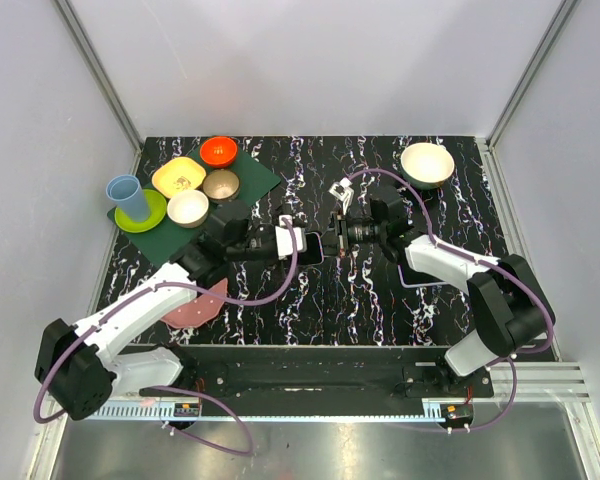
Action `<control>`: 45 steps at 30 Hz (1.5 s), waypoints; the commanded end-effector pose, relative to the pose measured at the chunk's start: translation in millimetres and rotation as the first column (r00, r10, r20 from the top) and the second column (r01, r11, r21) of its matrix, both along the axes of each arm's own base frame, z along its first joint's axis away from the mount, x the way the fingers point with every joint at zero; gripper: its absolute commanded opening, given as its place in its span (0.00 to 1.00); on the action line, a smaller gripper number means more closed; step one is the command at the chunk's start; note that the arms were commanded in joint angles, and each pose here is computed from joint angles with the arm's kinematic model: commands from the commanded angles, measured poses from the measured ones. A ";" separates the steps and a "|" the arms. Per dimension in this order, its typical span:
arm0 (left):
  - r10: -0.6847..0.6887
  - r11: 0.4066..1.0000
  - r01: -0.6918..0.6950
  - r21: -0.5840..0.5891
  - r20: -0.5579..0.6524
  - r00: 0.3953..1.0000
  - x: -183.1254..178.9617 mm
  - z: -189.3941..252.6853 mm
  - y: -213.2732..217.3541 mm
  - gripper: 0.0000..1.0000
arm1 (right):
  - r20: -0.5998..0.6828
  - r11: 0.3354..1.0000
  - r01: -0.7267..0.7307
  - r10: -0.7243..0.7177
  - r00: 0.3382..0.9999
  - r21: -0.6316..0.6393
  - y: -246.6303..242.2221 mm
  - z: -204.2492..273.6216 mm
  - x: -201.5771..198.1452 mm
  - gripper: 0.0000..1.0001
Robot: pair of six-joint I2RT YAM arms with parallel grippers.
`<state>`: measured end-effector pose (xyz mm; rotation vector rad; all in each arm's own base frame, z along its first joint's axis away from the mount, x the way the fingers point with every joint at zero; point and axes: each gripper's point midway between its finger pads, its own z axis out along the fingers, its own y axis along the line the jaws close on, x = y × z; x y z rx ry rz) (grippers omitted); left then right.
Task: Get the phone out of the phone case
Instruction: Remove the phone case from the phone.
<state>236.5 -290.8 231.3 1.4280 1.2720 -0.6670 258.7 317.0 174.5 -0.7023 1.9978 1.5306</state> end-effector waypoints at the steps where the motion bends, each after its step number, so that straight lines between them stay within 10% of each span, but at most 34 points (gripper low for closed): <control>1: 0.033 0.998 -0.039 0.040 0.142 0.989 11.8 1.2 -0.6 0.99 | 0.104 0.997 -0.042 0.034 0.994 0.071 4.2 38.8 4.6 0.00; 23: 0.084 0.987 -0.115 0.114 0.245 0.966 18.5 -26.5 -11.1 0.98 | 0.103 0.996 -0.029 0.020 0.995 0.088 0.7 44.7 7.5 0.00; 45: 0.057 0.988 -0.087 0.128 0.226 0.973 13.7 -34.3 -19.6 0.62 | 0.099 0.995 -0.003 -0.006 0.995 0.096 -1.8 44.9 11.7 0.00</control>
